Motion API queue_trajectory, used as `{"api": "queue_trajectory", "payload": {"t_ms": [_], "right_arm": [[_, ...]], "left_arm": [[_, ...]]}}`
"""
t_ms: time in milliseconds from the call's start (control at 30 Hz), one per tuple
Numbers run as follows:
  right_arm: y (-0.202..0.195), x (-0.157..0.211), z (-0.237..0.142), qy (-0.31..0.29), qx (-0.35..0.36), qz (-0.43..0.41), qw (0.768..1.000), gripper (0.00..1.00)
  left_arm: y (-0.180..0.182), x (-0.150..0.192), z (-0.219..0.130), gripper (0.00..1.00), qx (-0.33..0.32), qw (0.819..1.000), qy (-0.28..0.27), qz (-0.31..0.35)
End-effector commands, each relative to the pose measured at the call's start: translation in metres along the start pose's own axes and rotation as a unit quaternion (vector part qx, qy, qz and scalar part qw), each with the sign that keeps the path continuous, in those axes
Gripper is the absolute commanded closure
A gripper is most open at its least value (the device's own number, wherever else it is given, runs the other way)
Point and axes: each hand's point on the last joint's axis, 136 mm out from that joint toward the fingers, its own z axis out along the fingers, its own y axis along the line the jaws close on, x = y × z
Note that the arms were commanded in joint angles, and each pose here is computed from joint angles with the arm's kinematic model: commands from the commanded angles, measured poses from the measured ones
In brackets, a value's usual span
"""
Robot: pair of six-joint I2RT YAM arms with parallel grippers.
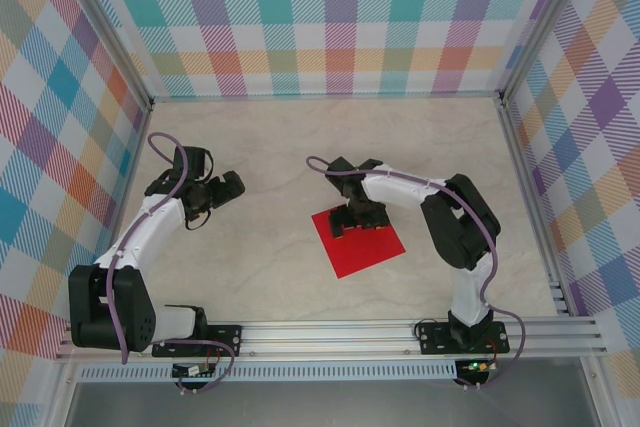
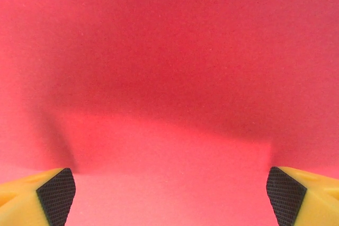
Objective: Fold a paper plane with a square sheet of paper (pick it up from the middle)
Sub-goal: Fold the square sheet of paper in half at the center of the table.
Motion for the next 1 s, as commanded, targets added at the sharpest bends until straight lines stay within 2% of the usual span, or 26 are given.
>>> {"api": "queue_trajectory", "payload": {"t_ms": [0, 167, 267, 500, 600, 733, 833, 967], "right_arm": [[-0.002, 0.015, 0.019, 0.037, 0.001, -0.006, 0.999, 0.04], [-0.003, 0.023, 0.036, 0.061, 0.001, -0.007, 0.998, 0.08], [-0.007, 0.027, 0.044, 0.069, 0.009, -0.002, 0.998, 0.14], [-0.005, 0.014, 0.028, 0.036, 0.006, 0.014, 0.999, 0.24], [0.003, 0.004, 0.011, 0.007, -0.019, 0.029, 0.999, 0.33], [0.020, -0.009, -0.012, -0.031, -0.072, 0.057, 0.995, 0.51], [0.028, -0.017, -0.027, -0.052, -0.102, 0.088, 0.989, 0.61], [0.054, -0.028, -0.053, -0.080, -0.193, 0.102, 0.973, 0.73]], "left_arm": [[-0.003, -0.003, -0.004, 0.00, -0.004, 1.000, 0.002, 0.002], [-0.005, -0.002, -0.004, 0.00, 0.000, 1.000, 0.007, 0.001], [-0.004, -0.002, -0.004, 0.00, 0.000, 1.000, 0.007, 0.001], [-0.005, -0.001, -0.004, 0.00, 0.002, 1.000, 0.009, 0.001], [-0.007, 0.000, -0.003, 0.00, 0.007, 1.000, 0.013, -0.001], [-0.016, 0.005, -0.002, 0.00, 0.034, 0.999, 0.024, -0.006], [-0.026, 0.009, -0.001, 0.05, 0.065, 0.997, 0.036, -0.011], [-0.046, 0.018, 0.002, 0.09, 0.118, 0.991, 0.057, -0.020]]}}
